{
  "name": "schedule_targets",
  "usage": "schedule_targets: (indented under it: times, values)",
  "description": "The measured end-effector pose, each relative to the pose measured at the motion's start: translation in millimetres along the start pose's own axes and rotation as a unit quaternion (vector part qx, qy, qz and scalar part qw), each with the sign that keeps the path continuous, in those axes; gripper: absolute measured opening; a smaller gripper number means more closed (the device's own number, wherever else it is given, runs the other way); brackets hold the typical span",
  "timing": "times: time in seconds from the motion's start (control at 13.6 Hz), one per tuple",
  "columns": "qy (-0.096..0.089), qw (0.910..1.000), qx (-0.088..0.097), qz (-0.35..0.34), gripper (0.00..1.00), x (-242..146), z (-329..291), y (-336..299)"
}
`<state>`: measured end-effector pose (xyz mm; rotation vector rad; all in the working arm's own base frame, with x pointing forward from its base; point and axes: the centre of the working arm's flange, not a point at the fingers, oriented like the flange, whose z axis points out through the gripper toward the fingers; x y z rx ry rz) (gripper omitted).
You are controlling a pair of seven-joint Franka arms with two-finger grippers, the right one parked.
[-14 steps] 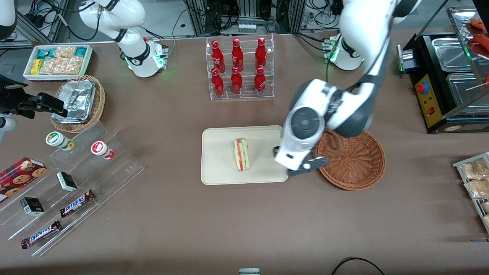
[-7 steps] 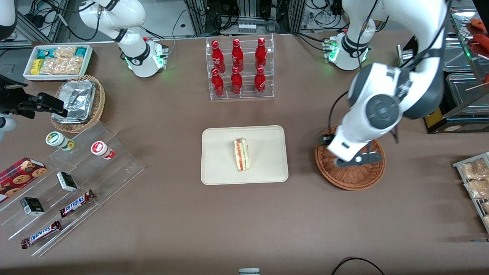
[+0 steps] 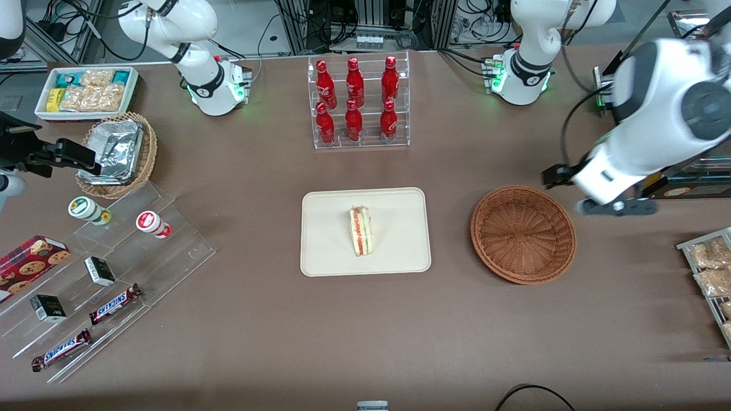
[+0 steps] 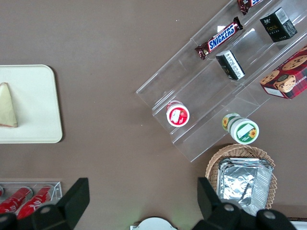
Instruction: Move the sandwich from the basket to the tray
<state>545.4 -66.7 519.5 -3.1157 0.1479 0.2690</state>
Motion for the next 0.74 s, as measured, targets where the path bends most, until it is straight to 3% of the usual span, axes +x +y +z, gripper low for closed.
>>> schedule_targets:
  times: [0.15,0.52,0.74]
  values:
    - [-0.001,0.9997,-0.005,0.025,1.0,-15.8,-24.6,-31.0]
    - [0.038,0.9985,-0.005,0.039,1.0,-30.8,-88.2,-59.8]
    - [0.044,0.9982,-0.004,0.039,1.0,-31.0,-93.6,-59.9]
